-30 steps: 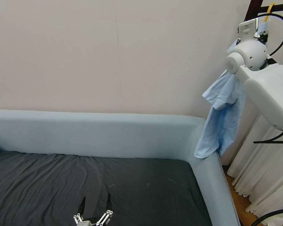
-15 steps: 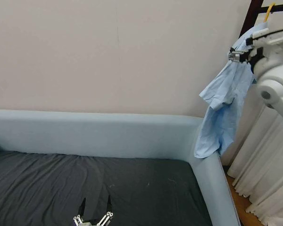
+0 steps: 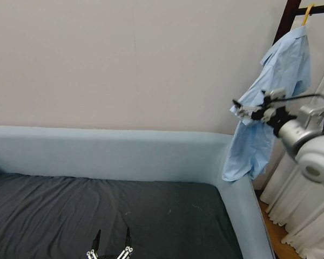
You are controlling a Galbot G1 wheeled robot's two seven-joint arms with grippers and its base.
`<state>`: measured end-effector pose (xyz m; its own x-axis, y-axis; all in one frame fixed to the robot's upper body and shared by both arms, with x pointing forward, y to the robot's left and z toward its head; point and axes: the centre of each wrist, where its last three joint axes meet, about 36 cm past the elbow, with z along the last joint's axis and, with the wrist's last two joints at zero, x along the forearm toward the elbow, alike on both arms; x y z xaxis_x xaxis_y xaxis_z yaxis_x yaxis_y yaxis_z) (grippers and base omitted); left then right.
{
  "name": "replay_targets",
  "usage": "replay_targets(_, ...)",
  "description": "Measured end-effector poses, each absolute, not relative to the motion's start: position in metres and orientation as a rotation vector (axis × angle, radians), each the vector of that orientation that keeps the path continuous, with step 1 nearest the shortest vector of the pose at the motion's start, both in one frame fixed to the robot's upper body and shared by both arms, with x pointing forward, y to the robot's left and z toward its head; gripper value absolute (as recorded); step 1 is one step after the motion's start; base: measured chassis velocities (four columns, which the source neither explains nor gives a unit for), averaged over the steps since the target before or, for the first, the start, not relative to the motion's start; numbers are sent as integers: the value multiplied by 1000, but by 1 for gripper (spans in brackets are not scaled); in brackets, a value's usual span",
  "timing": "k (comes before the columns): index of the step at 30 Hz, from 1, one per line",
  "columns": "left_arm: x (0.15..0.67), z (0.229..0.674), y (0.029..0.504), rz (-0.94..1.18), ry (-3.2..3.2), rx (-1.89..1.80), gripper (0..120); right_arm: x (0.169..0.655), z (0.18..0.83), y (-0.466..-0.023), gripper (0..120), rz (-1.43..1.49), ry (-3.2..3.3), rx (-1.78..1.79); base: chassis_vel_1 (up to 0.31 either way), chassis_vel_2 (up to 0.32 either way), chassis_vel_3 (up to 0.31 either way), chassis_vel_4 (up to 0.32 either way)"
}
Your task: Pick up the clothes from the sofa and hang them on the clothes hanger.
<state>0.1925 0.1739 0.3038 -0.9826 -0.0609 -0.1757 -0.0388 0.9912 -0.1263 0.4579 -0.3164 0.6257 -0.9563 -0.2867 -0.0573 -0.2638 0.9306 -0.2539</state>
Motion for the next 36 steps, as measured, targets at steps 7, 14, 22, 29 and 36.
replay_targets(7,192,302,173,-180,2952,-65,100,414,535,-319,100,-291,3082,-360,0,0,0,0)
replay_targets(14,191,298,174,-149,2949,-54,100,329,459,-325,100,-163,3116,-188,0,0,0,0)
replay_targets(22,193,307,176,-55,2914,-51,100,236,420,-316,100,-202,3053,-98,0,0,0,0)
replay_targets(29,188,312,186,-9,2909,-25,100,215,404,-296,100,-158,3051,-29,0,0,0,0)
replay_targets(36,188,320,205,32,2909,-63,100,212,392,-290,100,-152,3060,-26,0,0,0,0)
